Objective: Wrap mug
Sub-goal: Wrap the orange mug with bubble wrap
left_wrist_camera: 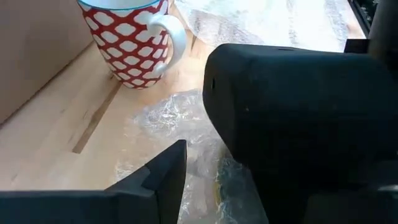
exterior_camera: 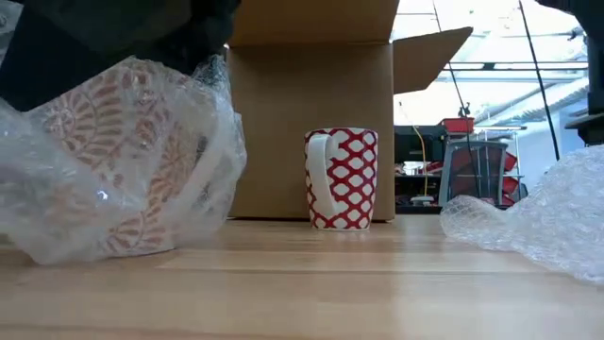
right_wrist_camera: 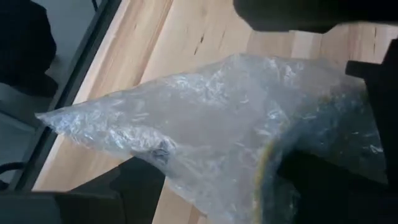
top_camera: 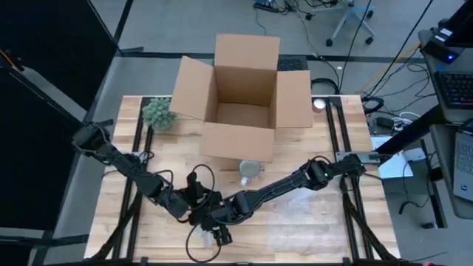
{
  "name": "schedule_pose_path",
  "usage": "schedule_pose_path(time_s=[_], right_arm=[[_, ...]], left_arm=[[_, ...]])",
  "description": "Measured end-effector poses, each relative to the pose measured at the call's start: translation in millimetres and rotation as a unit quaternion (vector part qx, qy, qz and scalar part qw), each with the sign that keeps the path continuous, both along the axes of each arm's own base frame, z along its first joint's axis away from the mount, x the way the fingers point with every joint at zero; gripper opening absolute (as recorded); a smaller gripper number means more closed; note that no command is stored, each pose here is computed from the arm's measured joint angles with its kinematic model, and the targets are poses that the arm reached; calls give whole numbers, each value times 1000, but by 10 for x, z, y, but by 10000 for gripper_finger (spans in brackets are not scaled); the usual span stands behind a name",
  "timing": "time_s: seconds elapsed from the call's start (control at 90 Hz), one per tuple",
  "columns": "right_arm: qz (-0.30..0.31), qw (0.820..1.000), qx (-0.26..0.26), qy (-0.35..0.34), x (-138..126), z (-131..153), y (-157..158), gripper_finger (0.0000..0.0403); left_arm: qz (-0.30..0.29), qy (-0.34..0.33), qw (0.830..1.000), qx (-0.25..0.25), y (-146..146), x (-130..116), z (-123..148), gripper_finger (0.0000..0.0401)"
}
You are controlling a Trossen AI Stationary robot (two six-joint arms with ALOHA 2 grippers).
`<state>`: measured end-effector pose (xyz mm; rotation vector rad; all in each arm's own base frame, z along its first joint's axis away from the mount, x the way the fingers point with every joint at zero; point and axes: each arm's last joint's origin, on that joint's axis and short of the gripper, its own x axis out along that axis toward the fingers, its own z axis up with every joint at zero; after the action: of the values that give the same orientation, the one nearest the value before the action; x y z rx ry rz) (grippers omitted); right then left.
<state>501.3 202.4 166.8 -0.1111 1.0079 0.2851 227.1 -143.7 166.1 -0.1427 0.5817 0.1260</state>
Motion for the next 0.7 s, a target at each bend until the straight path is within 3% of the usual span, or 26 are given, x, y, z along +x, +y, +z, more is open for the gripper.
schedule_pose_path(time_s=[0.322,0.7], right_arm=[[-8,1000,-1,-4,-16,58,1,267],[-16,1000,8,-22,-105,396,-23,267]], left_arm=[[0,0,1000,-1,0,1,1,161],[0,1,1000,0,1,-1,-4,161]])
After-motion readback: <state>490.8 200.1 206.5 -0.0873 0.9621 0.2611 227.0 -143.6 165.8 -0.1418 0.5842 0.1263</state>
